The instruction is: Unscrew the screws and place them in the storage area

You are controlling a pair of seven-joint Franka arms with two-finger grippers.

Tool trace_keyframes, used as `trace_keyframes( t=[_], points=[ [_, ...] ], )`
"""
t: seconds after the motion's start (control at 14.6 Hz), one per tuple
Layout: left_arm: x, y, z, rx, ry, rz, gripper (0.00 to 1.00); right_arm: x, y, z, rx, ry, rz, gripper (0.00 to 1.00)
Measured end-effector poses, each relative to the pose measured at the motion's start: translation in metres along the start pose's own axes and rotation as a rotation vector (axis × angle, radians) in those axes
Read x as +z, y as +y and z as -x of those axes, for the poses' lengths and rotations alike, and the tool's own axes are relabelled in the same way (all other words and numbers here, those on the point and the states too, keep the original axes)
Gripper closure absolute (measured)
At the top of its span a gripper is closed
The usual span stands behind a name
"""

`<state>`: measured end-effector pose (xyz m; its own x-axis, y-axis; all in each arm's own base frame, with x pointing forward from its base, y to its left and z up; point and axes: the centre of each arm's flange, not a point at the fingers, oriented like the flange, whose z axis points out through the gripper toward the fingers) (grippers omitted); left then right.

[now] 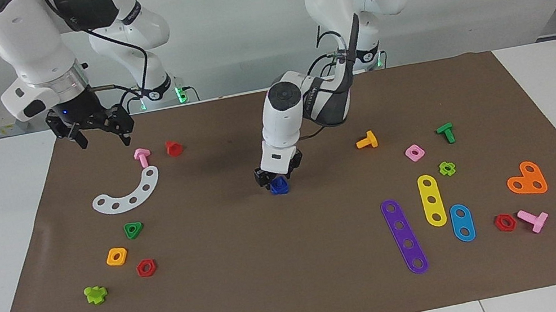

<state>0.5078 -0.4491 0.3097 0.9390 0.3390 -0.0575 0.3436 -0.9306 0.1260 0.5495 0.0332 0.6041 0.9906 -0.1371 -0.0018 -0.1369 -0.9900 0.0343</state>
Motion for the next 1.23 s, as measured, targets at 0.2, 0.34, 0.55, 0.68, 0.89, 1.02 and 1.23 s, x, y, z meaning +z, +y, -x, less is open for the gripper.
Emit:
trace_keyframes(
  t=[0.2,0.34,0.55,0.68,0.89,1.02,1.23],
  points=[
    [0.006,-0.001,0.000,0.003,0.001,-0.009,0.38,0.000,0.000,0.000,0.000,0.000,0.000,0.00],
    [0.006,-0.001,0.000,0.004,0.002,-0.009,0.42,0.000,0.000,0.000,0.000,0.000,0.000,0.00],
    [0.005,0.000,-0.001,0.005,0.005,-0.004,0.53,0.000,0.000,0.000,0.000,0.000,0.000,0.00],
    [0.005,0.000,-0.001,0.005,0.006,-0.004,0.53,0.000,0.000,0.000,0.000,0.000,0.000,0.00],
    [-0.001,0.002,-0.005,0.002,0.011,0.001,0.53,0.000,0.000,0.000,0.000,0.000,0.000,0.00],
    [-0.012,0.006,-0.010,-0.002,0.014,0.003,0.53,0.000,0.000,0.000,0.000,0.000,0.000,0.00],
    [-0.032,0.009,-0.020,-0.010,-0.010,-0.034,0.53,0.000,0.000,0.000,0.000,0.003,-0.001,0.00]
  ],
)
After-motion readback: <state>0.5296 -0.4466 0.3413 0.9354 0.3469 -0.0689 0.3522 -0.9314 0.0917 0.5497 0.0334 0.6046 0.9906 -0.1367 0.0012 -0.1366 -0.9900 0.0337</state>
